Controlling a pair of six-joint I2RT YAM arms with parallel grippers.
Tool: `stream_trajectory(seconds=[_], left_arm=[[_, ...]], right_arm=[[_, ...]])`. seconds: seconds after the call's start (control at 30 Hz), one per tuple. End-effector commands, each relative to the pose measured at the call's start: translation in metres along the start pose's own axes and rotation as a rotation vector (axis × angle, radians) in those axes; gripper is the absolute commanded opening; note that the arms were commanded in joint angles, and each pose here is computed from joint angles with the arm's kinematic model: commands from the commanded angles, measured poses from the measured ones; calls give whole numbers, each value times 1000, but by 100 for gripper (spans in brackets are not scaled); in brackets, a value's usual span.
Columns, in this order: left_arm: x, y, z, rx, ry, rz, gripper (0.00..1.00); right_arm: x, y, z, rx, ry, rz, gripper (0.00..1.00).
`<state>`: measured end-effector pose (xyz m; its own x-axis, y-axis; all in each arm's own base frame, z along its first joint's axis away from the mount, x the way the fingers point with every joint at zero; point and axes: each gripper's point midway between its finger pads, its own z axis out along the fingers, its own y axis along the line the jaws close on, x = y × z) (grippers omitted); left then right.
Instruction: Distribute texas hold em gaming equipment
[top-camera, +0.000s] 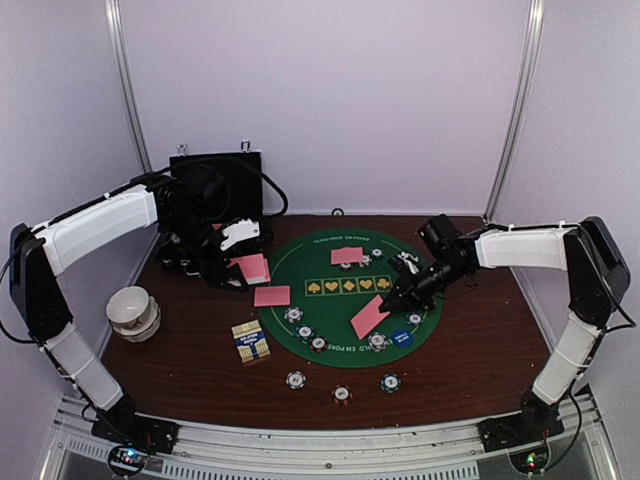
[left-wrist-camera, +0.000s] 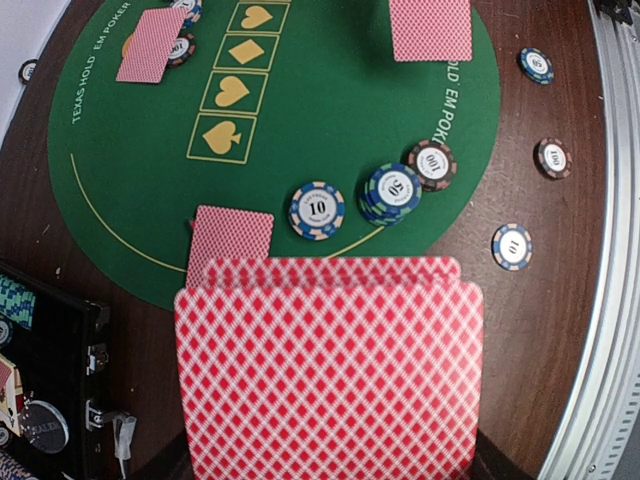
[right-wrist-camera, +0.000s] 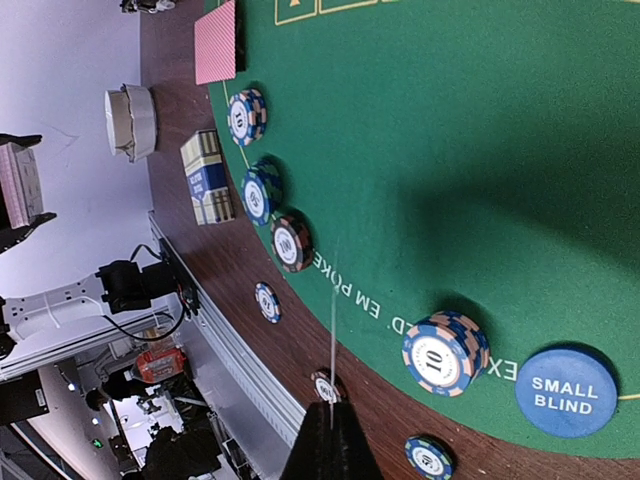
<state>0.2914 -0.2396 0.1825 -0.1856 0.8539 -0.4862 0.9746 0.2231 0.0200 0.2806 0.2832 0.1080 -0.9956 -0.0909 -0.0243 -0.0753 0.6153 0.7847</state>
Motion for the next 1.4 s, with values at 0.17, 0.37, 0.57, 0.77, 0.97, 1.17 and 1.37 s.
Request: stream_trajectory(seconds=[0.17, 0.37, 0.57, 0.77, 0.97, 1.17, 1.37], left_arm=[[-10, -3, -18, -19, -57, 31, 0], [-11, -4, -18, -14, -58, 31, 0], [-13, -3, -18, -10, -62, 31, 0], [-13, -4, -17, -6, -61, 31, 0], [-15, -3, -17, 0, -68, 29, 0], [-15, -3, -18, -1, -67, 30, 0], [-15, -3, -17, 1, -65, 29, 0]], right_arm=[[-6, -17, 1, 43, -20, 6, 0], [-26, -21, -15, 50, -133, 36, 0], [-27, -35, -23, 85, -242, 112, 0], [-16, -52, -28, 116, -327, 177, 0], [-6, -62, -25, 134, -378, 214, 0], [2, -66, -22, 185, -386, 220, 19], [3, -60, -53, 273, -469, 186, 42]])
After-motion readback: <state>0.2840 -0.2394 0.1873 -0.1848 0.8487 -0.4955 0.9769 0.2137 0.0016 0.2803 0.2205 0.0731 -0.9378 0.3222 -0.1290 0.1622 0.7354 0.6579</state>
